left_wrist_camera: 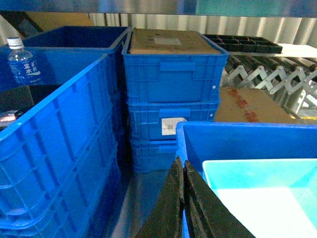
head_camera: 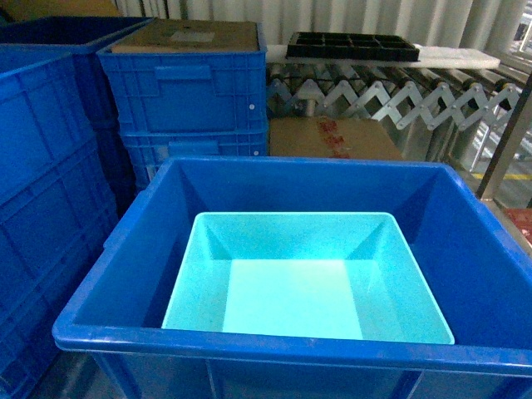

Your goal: Stack blue boxes stably on right

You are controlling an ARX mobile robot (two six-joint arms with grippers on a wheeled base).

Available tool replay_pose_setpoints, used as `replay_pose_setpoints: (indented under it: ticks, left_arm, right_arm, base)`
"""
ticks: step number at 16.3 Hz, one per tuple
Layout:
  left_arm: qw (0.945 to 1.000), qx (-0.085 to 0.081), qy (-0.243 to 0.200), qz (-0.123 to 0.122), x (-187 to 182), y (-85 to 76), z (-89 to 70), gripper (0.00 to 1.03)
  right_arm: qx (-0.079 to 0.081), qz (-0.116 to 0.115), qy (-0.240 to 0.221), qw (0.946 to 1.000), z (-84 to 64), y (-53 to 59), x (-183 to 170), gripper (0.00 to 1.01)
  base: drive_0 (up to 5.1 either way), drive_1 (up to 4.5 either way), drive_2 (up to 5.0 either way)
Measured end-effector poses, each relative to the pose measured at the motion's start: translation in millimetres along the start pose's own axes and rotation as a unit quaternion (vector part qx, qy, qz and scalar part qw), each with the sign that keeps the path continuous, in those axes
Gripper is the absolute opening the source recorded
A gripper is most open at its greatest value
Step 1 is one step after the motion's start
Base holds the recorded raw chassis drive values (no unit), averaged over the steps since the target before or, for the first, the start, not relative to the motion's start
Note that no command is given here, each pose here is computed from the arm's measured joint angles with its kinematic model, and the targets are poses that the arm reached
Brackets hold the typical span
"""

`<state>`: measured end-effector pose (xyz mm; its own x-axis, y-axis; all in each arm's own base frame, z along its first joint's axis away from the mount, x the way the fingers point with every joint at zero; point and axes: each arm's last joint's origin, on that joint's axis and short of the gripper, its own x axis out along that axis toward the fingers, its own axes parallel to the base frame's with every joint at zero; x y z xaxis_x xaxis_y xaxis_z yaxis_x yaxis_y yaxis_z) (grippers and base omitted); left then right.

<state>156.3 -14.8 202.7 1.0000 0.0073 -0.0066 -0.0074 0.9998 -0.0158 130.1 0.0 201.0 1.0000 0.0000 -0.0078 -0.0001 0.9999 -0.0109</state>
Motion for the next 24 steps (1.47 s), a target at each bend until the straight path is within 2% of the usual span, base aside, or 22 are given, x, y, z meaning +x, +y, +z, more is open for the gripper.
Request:
replay_pose_setpoints:
  ticks: [2,3,4,6,11,13,14,15,19,21,22,23,24]
  left_arm:
    - [1.0000,0.000,0.000,-0.003,-8.9,4.1,-8.3,0.02]
    - [1.0000,0.000,0.001,-0.005,-13.4,13.1,-12.8,0.02]
    - [1.0000,0.000,0.000,0.007,-17.3,16.5,-15.6,0.02]
    - [1.0000,0.000,0.001,-0.005,-23.7,14.8,-21.3,0.02]
    - [1.0000,0.000,-0.006,-0.004,-35.4,15.4,-32.0,0.02]
    - [0.9999,0.000,-0.012,-0.004,-39.3,15.4,-30.8,0.02]
    - [0.9999,0.000,-0.011,-0.004,-40.9,15.4,-31.0,0.02]
    - [0.9999,0.000,-0.010,-0.004,-42.3,15.5,-31.2,0.02]
    - [0.9999,0.000,-0.011,-0.004,-47.6,15.5,-31.5,0.02]
    - [1.0000,0.001,0.009,-0.002,-57.7,15.8,-37.4,0.02]
    - [0.9999,0.001,-0.016,-0.003,-58.9,15.7,-31.7,0.02]
    - [1.0000,0.001,0.002,-0.003,-58.6,15.7,-36.2,0.02]
    - [1.0000,0.001,-0.003,-0.004,-58.6,15.6,-35.3,0.02]
  right_arm:
    - [0.000,0.000,-0.005,1.0000,-6.4,0.1,-5.1,0.02]
    - [0.000,0.000,-0.004,1.0000,-10.5,0.1,-7.5,0.02]
    - [0.000,0.000,-0.002,1.0000,-14.8,0.2,-9.8,0.02]
    - [0.000,0.000,-0.003,1.0000,-19.7,0.2,-13.3,0.02]
    - [0.000,0.000,-0.008,1.0000,-30.9,0.3,-20.3,0.02]
    - [0.000,0.000,-0.011,0.9999,-30.6,0.3,-22.3,0.02]
    - [0.000,0.001,0.016,0.9999,-37.0,0.5,-28.9,0.02]
    - [0.000,0.000,-0.015,0.9999,-32.1,0.4,-32.9,0.02]
    - [0.000,0.000,-0.006,1.0000,-33.7,0.4,-32.7,0.02]
    - [0.000,0.000,-0.006,1.0000,-33.7,0.4,-32.7,0.02]
    - [0.000,0.000,-0.006,1.0000,-33.7,0.4,-32.7,0.02]
    - [0.000,0.000,-0.007,1.0000,-33.7,0.4,-32.7,0.02]
    - [0.000,0.000,-0.007,1.0000,-33.7,0.4,-32.7,0.02]
  base:
    - [0.0,0.00,0.0]
    - [0.0,0.00,0.0]
    - [0.0,0.00,0.0]
    - [0.0,0.00,0.0]
    - [0.0,0.00,0.0]
    - [0.0,0.00,0.0]
    - [0.0,0.00,0.0]
    - [0.0,0.00,0.0]
    - [0.0,0.00,0.0]
    - [0.0,0.00,0.0]
    - [0.0,0.00,0.0]
    - [0.0,0.00,0.0]
    - [0.0,0.00,0.0]
